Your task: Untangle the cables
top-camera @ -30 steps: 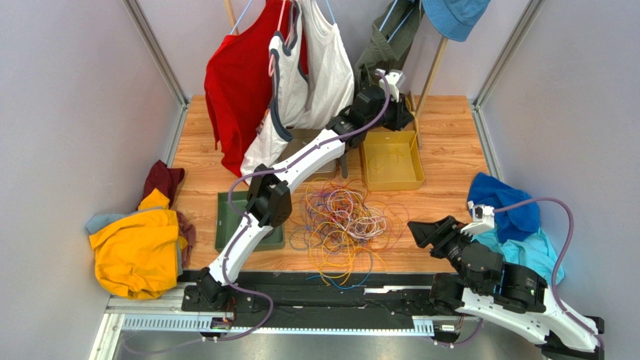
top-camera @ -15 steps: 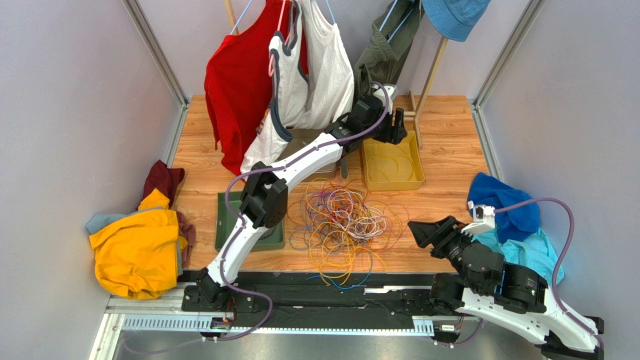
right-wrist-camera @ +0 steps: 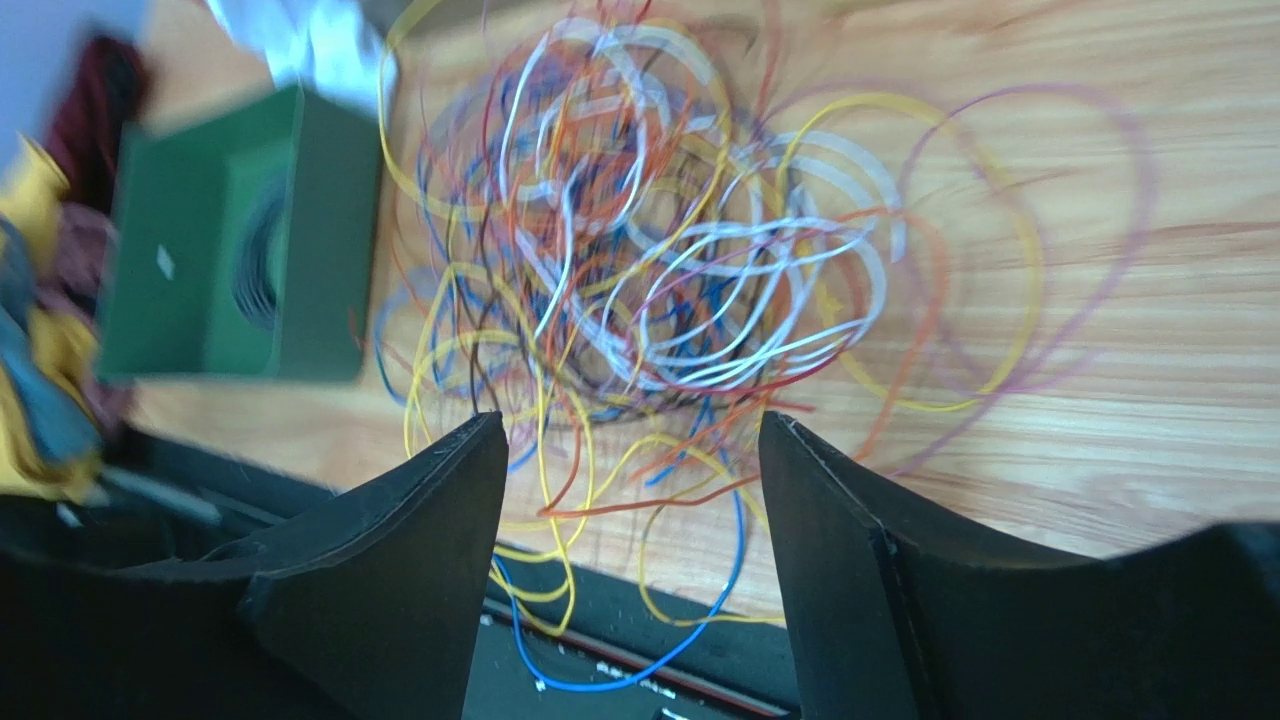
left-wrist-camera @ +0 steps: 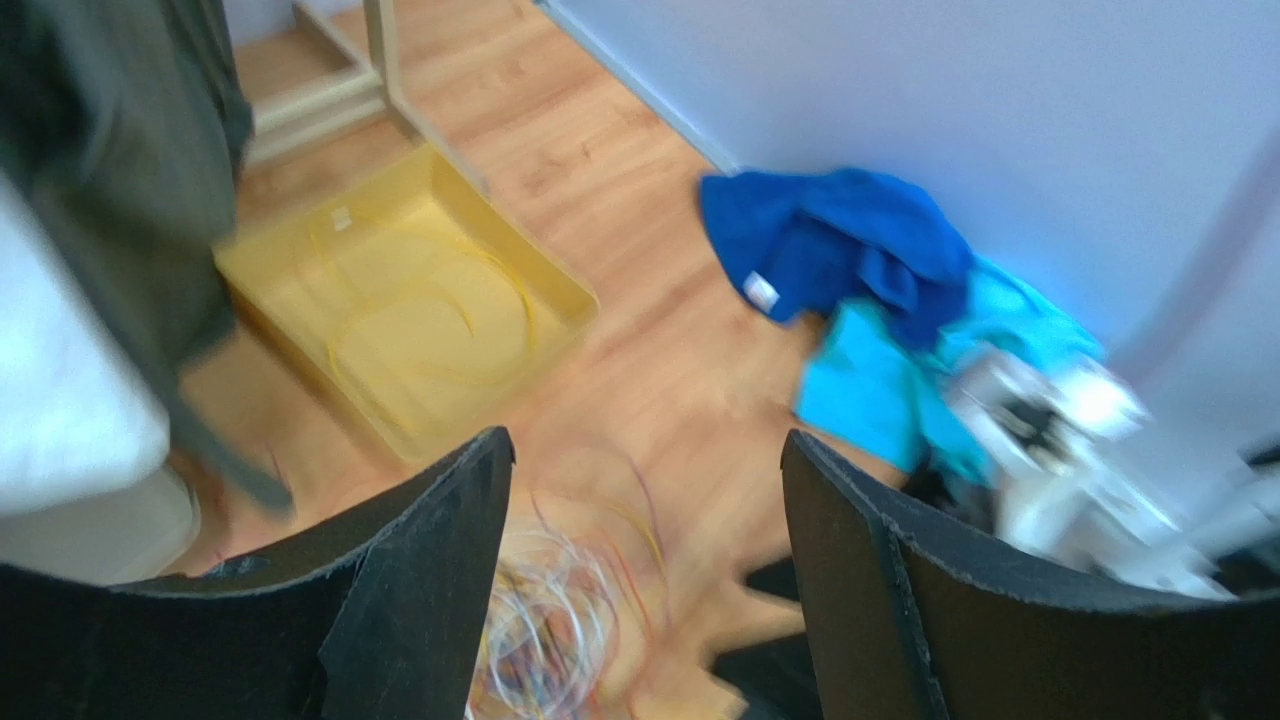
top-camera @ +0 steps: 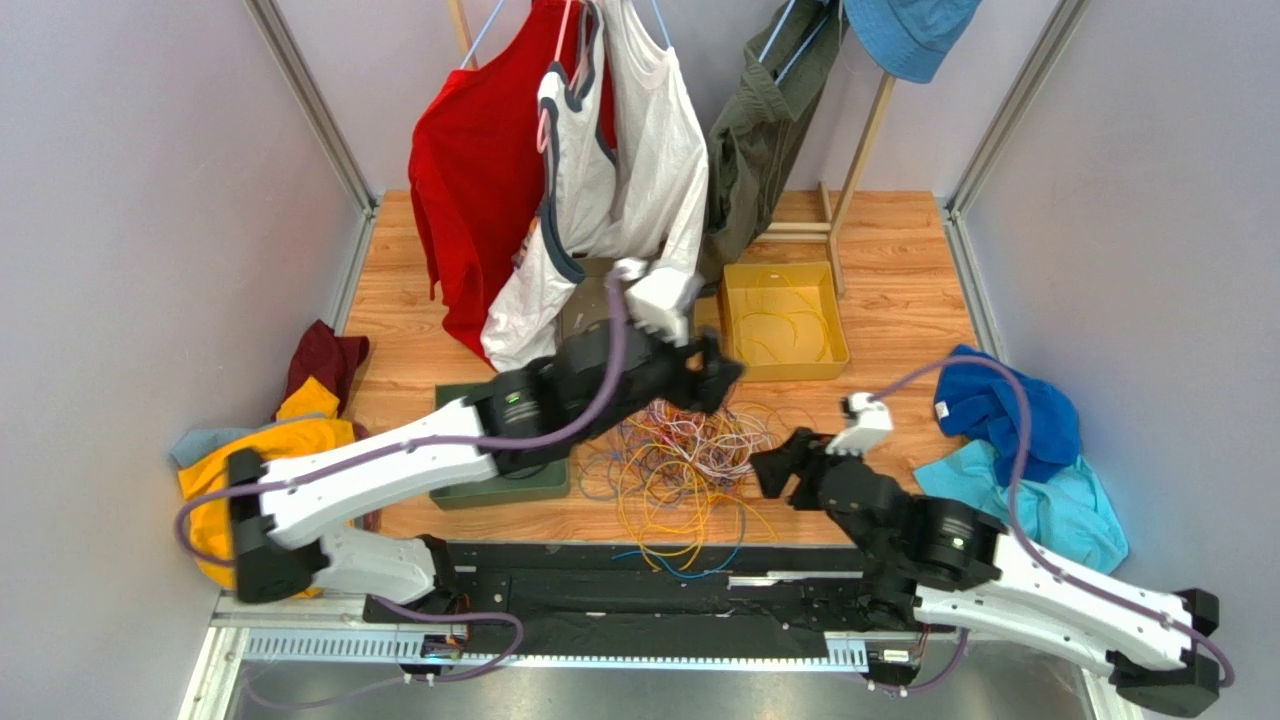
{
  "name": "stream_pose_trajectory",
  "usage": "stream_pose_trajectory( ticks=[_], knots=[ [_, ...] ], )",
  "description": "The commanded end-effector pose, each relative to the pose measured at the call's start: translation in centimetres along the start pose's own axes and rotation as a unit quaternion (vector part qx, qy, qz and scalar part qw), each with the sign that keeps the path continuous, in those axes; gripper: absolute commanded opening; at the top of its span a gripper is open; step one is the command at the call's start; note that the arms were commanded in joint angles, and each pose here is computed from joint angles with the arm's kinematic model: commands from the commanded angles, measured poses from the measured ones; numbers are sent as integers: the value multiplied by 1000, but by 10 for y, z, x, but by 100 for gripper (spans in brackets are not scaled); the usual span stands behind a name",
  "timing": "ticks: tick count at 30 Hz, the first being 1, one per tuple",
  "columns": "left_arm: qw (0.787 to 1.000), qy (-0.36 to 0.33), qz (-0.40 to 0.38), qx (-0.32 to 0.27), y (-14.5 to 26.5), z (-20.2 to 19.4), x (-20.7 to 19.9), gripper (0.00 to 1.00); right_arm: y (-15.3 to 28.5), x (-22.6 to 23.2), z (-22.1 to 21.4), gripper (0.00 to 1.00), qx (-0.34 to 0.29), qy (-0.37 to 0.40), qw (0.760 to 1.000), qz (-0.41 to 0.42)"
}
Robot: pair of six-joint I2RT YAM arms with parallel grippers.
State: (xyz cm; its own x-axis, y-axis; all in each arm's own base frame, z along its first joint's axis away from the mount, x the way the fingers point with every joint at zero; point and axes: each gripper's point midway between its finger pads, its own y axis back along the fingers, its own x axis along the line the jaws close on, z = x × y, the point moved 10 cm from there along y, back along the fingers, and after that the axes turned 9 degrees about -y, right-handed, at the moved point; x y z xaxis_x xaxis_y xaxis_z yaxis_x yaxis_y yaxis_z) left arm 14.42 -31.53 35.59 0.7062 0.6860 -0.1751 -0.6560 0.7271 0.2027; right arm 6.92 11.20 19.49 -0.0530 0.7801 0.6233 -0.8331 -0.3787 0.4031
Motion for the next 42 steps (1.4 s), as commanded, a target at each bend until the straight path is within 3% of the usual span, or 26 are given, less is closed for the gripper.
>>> stream_pose_trajectory(
  ticks=[1, 3, 7, 10, 15, 24, 30, 33, 36, 38, 41, 42],
  knots=[
    [979, 86, 146, 110, 48, -108, 51, 74, -21, 46, -16, 65, 66, 41, 994, 81],
    [968, 106, 177, 140, 74, -149, 62, 73, -26, 59, -23, 64, 94, 62, 988, 101],
    [965, 172, 162, 113, 122, -171, 73, 69, -39, 81, -41, 63, 129, 95, 981, 113],
    [972, 173, 119, 108, 130, -187, 76, 69, -44, 87, -47, 64, 126, 92, 983, 92],
    [980, 166, 29, 106, 113, -201, 60, 70, -41, 87, -48, 63, 115, 78, 987, 80],
    [984, 133, -2, 120, 71, -216, 43, 64, -18, 79, -40, 63, 111, 69, 989, 70],
    [980, 118, 17, 158, 49, -236, 39, 46, -10, 74, -34, 63, 104, 67, 990, 69],
    [978, 119, 31, 166, 45, -239, 39, 29, -10, 71, -34, 63, 101, 64, 990, 68],
    [979, 115, 42, 166, 46, -231, 39, 0, -8, 69, -33, 63, 97, 62, 991, 67],
    [979, 102, 48, 167, 53, -220, 41, 0, -7, 67, -31, 63, 92, 60, 992, 66],
    [989, 83, 40, 119, 74, -178, 44, 0, -6, 62, -30, 63, 85, 57, 993, 66],
    [994, 76, 23, 77, 88, -154, 46, 0, -5, 61, -29, 63, 82, 54, 993, 70]
  ],
)
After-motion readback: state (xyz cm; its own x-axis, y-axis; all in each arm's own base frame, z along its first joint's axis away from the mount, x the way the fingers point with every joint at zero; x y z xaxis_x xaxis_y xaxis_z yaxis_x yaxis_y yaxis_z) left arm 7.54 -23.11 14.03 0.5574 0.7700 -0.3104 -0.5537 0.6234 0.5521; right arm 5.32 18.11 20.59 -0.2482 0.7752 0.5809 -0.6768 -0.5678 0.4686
